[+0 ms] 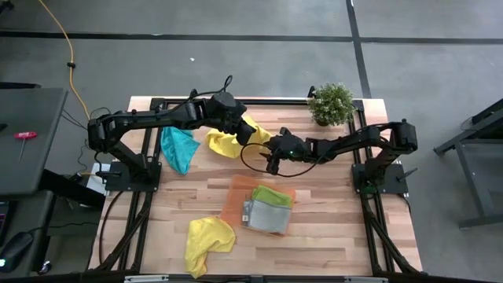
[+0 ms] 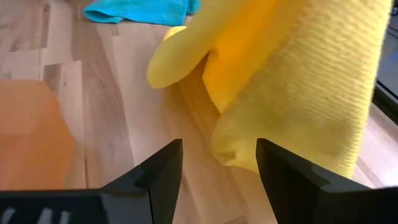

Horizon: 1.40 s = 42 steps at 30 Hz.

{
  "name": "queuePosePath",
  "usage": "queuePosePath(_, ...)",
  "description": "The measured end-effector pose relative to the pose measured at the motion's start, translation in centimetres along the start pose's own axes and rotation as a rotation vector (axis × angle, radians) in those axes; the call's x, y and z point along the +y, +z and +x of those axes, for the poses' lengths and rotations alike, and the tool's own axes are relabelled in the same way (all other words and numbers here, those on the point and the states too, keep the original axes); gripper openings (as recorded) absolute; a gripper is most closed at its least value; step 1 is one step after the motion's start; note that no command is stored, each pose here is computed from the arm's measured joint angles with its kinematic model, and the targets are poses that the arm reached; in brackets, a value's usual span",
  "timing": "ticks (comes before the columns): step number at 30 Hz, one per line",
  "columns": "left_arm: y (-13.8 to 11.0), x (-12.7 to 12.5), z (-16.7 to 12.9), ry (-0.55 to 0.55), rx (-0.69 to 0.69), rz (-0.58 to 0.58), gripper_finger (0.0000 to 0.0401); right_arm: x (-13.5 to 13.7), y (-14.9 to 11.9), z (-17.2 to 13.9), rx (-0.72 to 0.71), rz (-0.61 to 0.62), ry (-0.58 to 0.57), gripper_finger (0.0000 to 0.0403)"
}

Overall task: Fold microfiber towels
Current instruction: Fold the top yellow towel

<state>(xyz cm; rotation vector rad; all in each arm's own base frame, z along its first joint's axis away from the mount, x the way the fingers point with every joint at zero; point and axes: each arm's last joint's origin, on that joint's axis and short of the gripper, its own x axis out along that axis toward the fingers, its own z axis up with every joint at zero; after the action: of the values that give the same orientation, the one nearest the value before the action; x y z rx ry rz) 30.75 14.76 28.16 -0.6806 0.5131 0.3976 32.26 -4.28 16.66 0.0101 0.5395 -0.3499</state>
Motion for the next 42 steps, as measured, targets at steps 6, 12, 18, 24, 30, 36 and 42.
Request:
queuePosePath(6, 0.0, 0.0, 0.0, -0.001, -0.001, -0.001, 0.0, 0.3, -0.8, 0.8, 0.024, -0.007, 0.053, 0.0197)
queuePosePath(12, 0.0, -0.1, 0.0, -0.002, 0.0, 0.0, 0.0, 0.3, -0.8, 1.3, -0.009, 0.035, 0.002, 0.0197)
queuePosePath(18, 0.0, 0.0, 0.0, -0.002, 0.002, -0.001, 0.0, 0.3, -0.8, 1.3, -0.015, 0.036, 0.001, 0.0196)
queuePosePath(24, 0.0, 0.0, 0.0, -0.002, 0.002, 0.001, 0.0, 0.3, -0.8, 1.3, -0.017, 0.058, 0.002, 0.0153)
queuePosePath(30, 0.0, 0.0, 0.0, -0.002, 0.002, 0.001, 0.0, 0.3, -0.7, 1.3, -0.018, 0.09, 0.002, 0.0089)
queuePosePath(36, 0.0, 0.0, 0.0, -0.002, 0.002, 0.002, 0.0, 0.3, -0.6, 1.3, -0.031, 0.246, 0.005, 0.0015)
queuePosePath(42, -0.1, 0.2, 0.0, 0.008, 0.017, 0.035, 0.0, 0.0, 0.8, -0.2, -0.068, 0.4, 0.024, 0.0003)
